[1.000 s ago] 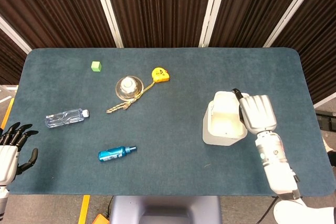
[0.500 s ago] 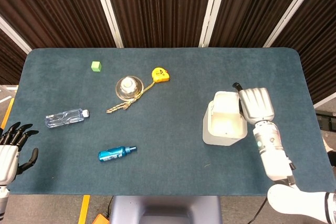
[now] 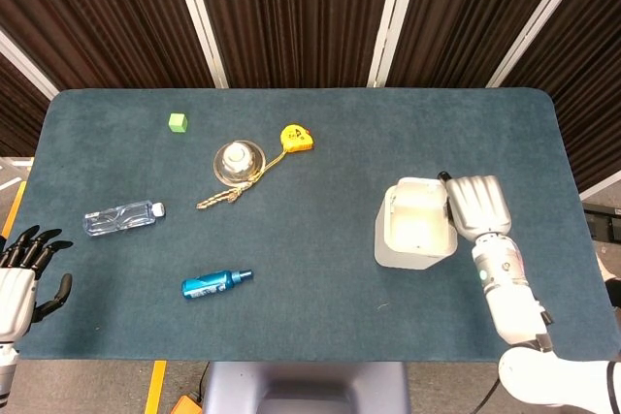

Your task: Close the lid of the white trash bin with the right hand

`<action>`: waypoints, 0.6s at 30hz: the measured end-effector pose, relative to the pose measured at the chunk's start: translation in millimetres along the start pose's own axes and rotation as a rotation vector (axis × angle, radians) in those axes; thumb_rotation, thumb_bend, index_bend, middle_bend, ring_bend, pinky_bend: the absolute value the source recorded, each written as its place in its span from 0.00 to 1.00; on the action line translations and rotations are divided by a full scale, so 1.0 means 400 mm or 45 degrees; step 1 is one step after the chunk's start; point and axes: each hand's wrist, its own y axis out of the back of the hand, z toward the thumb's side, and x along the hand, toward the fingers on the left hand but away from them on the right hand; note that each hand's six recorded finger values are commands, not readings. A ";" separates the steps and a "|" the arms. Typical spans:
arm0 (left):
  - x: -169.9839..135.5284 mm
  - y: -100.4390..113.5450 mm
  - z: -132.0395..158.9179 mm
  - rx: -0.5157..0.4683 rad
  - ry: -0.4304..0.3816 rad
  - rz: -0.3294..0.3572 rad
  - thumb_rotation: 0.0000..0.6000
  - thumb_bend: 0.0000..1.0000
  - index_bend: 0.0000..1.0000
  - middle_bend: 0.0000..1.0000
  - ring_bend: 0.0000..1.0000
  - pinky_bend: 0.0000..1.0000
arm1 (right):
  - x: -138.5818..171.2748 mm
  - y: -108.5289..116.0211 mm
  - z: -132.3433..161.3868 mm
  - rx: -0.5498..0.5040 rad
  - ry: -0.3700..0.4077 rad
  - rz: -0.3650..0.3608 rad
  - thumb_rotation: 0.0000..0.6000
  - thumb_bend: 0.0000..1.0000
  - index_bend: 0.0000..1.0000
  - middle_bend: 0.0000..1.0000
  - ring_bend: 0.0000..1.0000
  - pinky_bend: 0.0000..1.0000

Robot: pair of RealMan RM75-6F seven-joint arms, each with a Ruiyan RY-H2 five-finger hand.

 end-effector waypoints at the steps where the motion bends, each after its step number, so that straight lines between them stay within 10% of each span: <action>1: 0.000 0.000 0.000 -0.001 0.000 0.000 1.00 0.46 0.30 0.17 0.09 0.24 | 0.007 -0.003 0.001 0.005 0.000 0.011 1.00 0.85 0.47 0.82 0.87 0.96; 18: -0.003 0.003 0.004 -0.004 -0.019 0.010 1.00 0.46 0.30 0.17 0.09 0.24 | 0.102 -0.053 0.012 0.080 0.088 0.047 1.00 0.85 0.45 0.82 0.87 0.96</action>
